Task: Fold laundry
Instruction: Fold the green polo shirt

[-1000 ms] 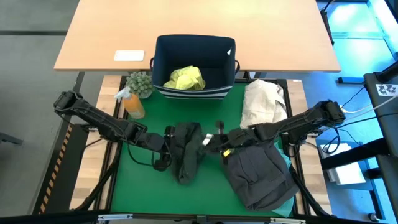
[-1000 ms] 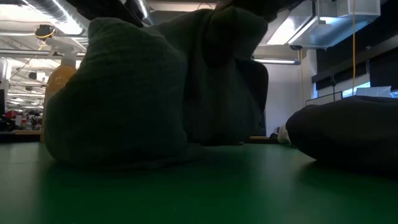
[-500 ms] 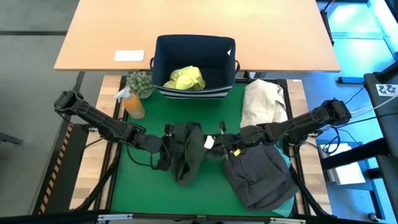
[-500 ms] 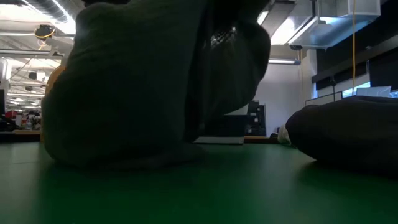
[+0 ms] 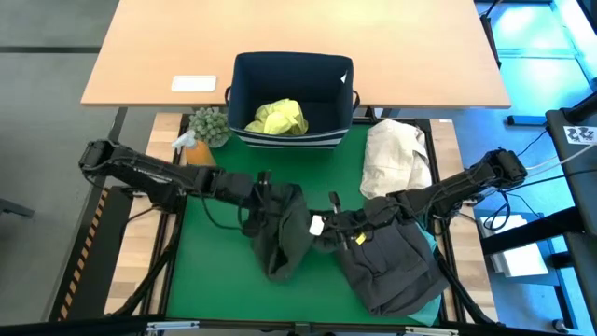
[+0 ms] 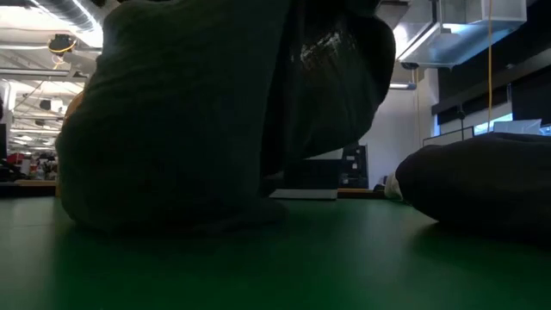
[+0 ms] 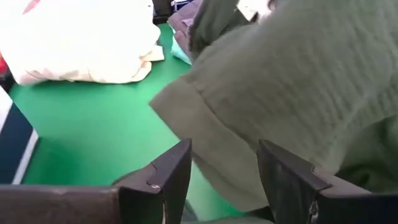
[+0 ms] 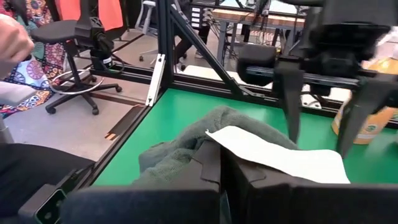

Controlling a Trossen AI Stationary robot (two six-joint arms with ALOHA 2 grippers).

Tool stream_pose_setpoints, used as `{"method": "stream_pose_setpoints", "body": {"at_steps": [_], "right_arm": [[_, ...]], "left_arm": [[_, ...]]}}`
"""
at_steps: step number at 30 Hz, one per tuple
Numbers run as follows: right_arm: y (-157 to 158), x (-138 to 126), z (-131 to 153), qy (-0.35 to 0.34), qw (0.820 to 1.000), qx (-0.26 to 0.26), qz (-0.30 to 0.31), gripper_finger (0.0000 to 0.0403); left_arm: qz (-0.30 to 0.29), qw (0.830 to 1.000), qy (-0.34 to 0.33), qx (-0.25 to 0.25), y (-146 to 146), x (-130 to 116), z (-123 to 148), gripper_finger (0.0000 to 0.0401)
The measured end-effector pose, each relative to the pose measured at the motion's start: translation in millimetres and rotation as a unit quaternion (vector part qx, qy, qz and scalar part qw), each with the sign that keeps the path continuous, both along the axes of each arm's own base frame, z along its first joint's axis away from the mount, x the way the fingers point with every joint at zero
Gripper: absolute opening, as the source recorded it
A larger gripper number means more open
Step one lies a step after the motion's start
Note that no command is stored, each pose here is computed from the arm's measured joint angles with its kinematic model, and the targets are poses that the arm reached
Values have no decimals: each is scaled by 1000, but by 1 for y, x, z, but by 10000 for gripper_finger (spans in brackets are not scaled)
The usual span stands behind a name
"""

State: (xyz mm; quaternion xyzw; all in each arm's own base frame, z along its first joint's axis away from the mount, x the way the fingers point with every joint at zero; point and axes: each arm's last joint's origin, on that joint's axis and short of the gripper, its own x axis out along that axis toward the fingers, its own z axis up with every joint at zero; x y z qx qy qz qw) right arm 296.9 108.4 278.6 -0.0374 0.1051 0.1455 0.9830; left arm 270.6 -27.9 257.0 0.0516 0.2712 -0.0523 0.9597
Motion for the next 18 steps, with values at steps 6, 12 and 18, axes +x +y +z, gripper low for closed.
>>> {"method": "stream_pose_setpoints", "body": {"at_steps": [6,12,18], "right_arm": [[0,0,0,1,1000,-1,0,1],[-1,0,-1,5,1000,-3,-1,1],[-1,0,-1,3,1000,-2,-1,1]], "left_arm": [[-22,998,11,-65,36,4,-5,176],[-60,989,23,-135,61,15,-22,176],[-108,974,41,-194,67,33,-49,176]]}}
